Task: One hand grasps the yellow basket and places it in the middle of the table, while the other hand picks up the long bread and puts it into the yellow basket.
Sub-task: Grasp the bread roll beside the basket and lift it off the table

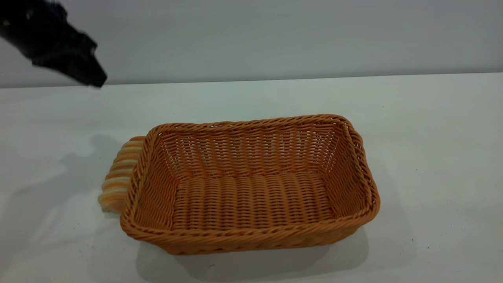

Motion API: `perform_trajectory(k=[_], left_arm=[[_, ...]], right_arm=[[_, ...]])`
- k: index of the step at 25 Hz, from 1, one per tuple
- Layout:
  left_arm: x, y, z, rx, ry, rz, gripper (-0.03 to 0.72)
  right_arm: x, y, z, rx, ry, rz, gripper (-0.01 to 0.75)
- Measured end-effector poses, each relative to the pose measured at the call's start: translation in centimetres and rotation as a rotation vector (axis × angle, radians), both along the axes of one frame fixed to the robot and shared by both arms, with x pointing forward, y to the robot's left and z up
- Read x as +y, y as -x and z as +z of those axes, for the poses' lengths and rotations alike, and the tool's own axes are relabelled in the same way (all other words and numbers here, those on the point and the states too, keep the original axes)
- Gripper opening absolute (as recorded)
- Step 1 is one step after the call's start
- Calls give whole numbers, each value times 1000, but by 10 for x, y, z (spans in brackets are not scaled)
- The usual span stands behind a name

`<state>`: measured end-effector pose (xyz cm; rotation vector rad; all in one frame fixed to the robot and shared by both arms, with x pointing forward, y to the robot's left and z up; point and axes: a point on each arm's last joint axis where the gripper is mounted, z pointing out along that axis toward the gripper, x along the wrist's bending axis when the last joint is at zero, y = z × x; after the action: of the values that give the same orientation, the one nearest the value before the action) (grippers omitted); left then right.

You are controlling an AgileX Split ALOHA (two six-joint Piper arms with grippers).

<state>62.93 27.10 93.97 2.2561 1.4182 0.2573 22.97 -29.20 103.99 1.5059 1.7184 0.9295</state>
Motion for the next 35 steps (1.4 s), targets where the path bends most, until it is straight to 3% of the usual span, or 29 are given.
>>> perform_trajectory(k=[6, 10, 21, 35], left_arm=[[3, -2, -33, 97, -22, 33, 364], [2, -4, -56, 139, -12, 53, 395], [-6, -18, -64, 57, 84, 22, 395], [-6, -14, -102, 158, 71, 11, 390]], right_arm=[[0, 0, 0, 2, -1, 0, 368], [0, 0, 0, 0, -1, -1, 368], [0, 0, -1, 1, -1, -1, 364], [0, 0, -1, 2, -7, -4, 362]])
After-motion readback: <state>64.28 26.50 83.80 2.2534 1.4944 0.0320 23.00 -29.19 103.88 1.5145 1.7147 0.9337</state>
